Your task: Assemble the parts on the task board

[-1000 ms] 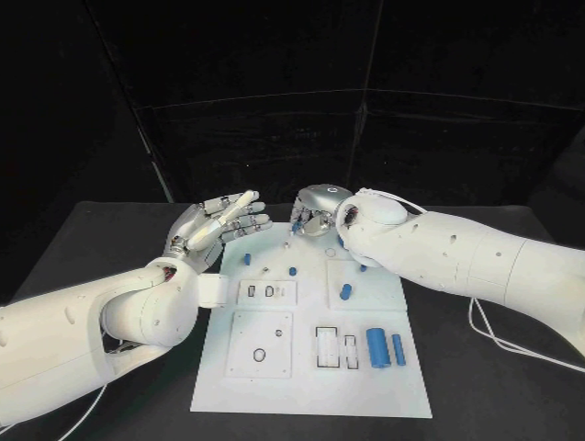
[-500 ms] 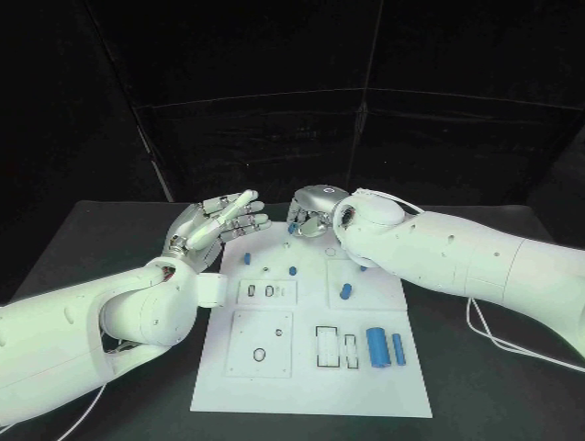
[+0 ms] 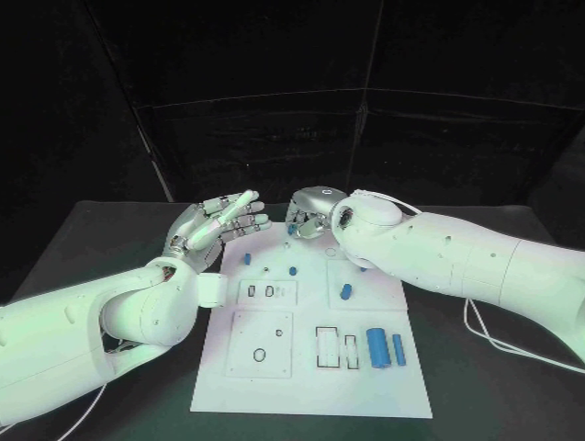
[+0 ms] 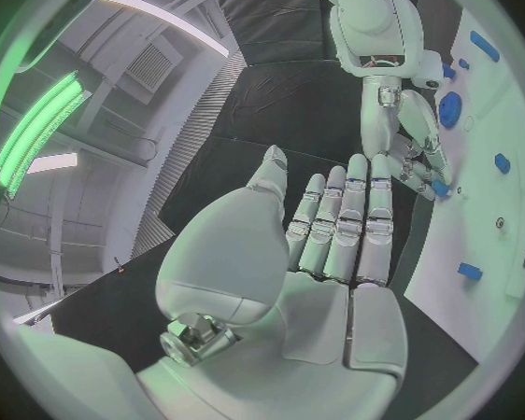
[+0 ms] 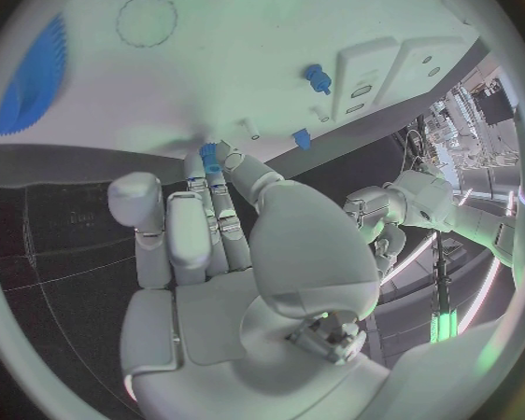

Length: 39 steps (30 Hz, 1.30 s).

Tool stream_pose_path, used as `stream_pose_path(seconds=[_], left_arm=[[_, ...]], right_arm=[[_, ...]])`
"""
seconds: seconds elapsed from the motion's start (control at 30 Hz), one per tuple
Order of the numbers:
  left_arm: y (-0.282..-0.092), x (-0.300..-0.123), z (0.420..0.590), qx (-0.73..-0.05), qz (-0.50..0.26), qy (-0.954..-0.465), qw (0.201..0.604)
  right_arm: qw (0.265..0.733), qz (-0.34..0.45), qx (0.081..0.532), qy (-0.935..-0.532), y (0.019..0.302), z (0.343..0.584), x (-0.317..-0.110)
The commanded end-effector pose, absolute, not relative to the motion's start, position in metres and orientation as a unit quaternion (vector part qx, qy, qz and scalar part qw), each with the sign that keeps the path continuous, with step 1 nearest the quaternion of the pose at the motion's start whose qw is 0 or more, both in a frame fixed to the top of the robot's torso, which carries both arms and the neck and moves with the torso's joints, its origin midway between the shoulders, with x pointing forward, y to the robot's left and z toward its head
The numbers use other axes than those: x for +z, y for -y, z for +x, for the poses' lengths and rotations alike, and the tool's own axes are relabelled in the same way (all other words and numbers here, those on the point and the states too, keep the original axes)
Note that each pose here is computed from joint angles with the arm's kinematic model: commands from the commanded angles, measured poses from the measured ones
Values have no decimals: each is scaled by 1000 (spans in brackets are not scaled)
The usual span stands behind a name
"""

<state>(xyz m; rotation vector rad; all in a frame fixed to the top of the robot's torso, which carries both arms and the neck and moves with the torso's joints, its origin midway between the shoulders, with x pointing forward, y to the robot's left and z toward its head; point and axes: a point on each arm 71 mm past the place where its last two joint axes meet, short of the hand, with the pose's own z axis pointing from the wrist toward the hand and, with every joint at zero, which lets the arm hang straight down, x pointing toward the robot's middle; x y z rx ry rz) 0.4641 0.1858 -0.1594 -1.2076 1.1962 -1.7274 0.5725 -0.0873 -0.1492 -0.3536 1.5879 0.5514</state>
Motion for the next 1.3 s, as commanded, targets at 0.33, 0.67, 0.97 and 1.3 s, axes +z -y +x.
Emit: stream_pose_path(seconds=[0.33, 0.67, 0.97, 1.3], left_arm=[[-184, -158, 465, -672, -463, -462, 347], [-186, -158, 464, -671, -463, -462, 348], [-190, -158, 465, -670, -464, -461, 350], [-190, -159, 466, -670, -465, -462, 350]], right_arm=[[656, -155, 240, -699, 89, 574, -148], [676, -128, 265, -675, 118, 558, -140], [665, -31, 265, -697, 178, 532, -133], [651, 28, 220, -726, 220, 528, -136]])
